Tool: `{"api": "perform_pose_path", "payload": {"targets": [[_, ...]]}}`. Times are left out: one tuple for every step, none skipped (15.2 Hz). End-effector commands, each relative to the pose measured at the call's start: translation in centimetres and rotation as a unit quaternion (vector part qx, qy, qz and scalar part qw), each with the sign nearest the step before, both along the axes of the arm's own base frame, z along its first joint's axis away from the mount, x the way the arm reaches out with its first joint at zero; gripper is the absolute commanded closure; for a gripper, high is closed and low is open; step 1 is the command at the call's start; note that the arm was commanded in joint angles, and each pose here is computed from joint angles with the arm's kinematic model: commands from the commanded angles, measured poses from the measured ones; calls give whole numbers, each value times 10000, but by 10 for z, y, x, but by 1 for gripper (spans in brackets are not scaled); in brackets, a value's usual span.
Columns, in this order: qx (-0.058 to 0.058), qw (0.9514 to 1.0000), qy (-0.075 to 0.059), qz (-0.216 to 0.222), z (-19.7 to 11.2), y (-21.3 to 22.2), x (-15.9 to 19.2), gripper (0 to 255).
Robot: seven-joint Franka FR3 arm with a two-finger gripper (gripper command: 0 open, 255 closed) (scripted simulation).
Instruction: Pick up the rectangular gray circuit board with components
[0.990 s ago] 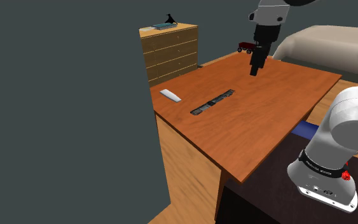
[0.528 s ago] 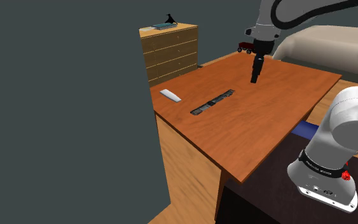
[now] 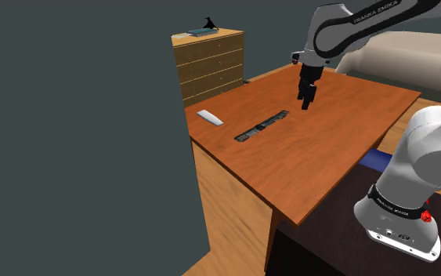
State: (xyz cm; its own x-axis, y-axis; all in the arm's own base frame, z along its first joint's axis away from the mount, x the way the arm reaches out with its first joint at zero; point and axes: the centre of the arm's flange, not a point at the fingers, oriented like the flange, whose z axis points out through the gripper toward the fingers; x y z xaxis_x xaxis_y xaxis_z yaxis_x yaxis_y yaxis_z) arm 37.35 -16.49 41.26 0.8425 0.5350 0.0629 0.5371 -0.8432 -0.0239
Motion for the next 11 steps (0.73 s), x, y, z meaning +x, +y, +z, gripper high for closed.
{"api": "perform_pose_path", "payload": {"targets": [[-7, 9993, -58, 366, -17, -16, 12, 0], [-3, 9985, -82, 535, -25, -23, 19, 0], [0, 9975, -105, 704, -34, -30, 27, 0], [4, 9961, -128, 873, -42, -36, 35, 0], [8, 9944, -152, 1042, -51, -42, 43, 0], [12, 9925, -175, 1210, -59, -48, 51, 0], [15, 9903, -198, 1378, -67, -53, 60, 0], [19, 9877, -222, 1546, -76, -58, 69, 0], [23, 9849, -245, 1713, -84, -63, 78, 0], [27, 9818, -267, 1879, -92, -68, 87, 0], [30, 9784, -290, 2045, -101, -72, 96, 0]]}}
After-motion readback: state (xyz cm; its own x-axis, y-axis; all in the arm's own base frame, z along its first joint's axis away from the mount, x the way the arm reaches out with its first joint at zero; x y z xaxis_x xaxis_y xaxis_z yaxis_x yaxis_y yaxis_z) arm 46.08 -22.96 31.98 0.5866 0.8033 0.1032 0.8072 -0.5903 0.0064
